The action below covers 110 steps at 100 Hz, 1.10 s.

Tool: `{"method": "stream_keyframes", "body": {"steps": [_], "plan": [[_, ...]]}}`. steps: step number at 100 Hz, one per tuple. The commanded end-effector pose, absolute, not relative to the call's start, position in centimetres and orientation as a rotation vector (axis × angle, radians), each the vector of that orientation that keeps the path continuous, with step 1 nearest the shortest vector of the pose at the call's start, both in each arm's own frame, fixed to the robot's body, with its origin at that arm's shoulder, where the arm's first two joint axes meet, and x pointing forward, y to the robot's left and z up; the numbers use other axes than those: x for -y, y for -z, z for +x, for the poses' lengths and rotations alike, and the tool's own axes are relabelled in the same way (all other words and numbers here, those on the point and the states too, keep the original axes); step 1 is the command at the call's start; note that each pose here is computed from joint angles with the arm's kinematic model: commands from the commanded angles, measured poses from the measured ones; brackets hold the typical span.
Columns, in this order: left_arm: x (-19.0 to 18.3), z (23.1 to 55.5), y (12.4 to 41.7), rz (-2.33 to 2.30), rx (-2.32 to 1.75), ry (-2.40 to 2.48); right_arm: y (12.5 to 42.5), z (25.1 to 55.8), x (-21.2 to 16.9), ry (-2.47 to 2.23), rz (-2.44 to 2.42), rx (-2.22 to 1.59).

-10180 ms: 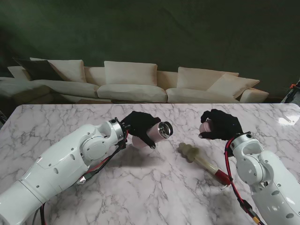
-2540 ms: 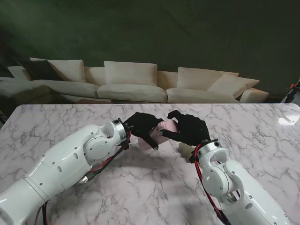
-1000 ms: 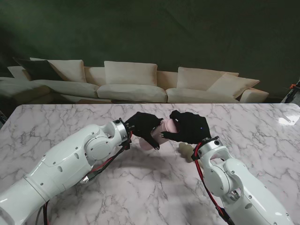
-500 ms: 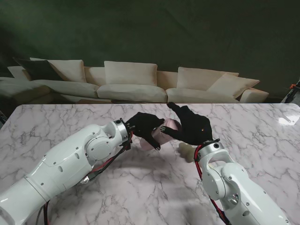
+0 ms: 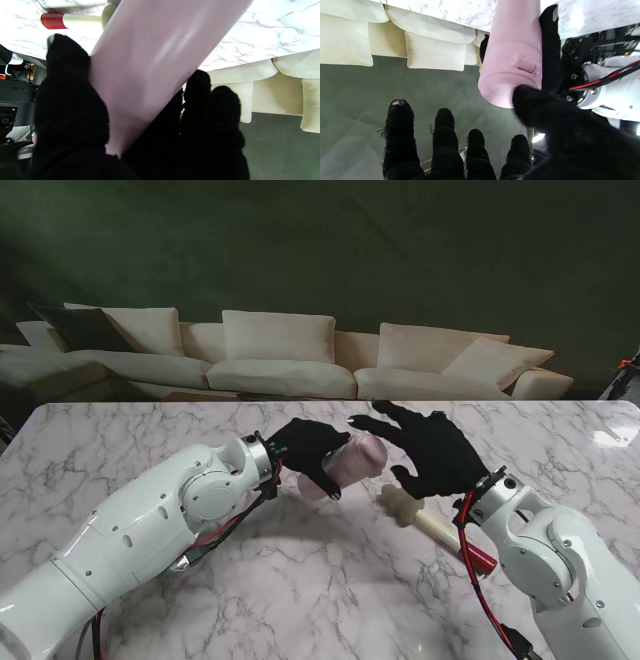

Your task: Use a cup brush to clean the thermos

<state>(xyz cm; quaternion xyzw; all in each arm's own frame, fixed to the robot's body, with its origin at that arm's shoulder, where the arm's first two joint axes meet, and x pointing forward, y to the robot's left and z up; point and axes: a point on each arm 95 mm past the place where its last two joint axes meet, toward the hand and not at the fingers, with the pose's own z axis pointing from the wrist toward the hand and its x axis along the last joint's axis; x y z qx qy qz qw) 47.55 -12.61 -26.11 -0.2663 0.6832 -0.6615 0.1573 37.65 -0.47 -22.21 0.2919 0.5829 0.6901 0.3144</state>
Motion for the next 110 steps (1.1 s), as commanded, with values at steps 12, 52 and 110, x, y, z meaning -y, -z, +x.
{"method": "stream_keyframes", "body": {"steps": [12, 52, 110], "plan": [[12.7, 47.6, 25.6, -0.745, -1.962, 1.894, 22.5, 38.3, 1.3, -1.735, 0.730, -1.627], [12.8, 47.5, 25.7, -0.741, -1.965, 1.902, 22.2, 39.7, 0.6, -1.660, 0.702, -1.742], [13.2, 47.3, 25.6, -0.734, -1.968, 1.916, 22.0, 40.5, 0.0, -1.605, 0.632, -1.648]]}}
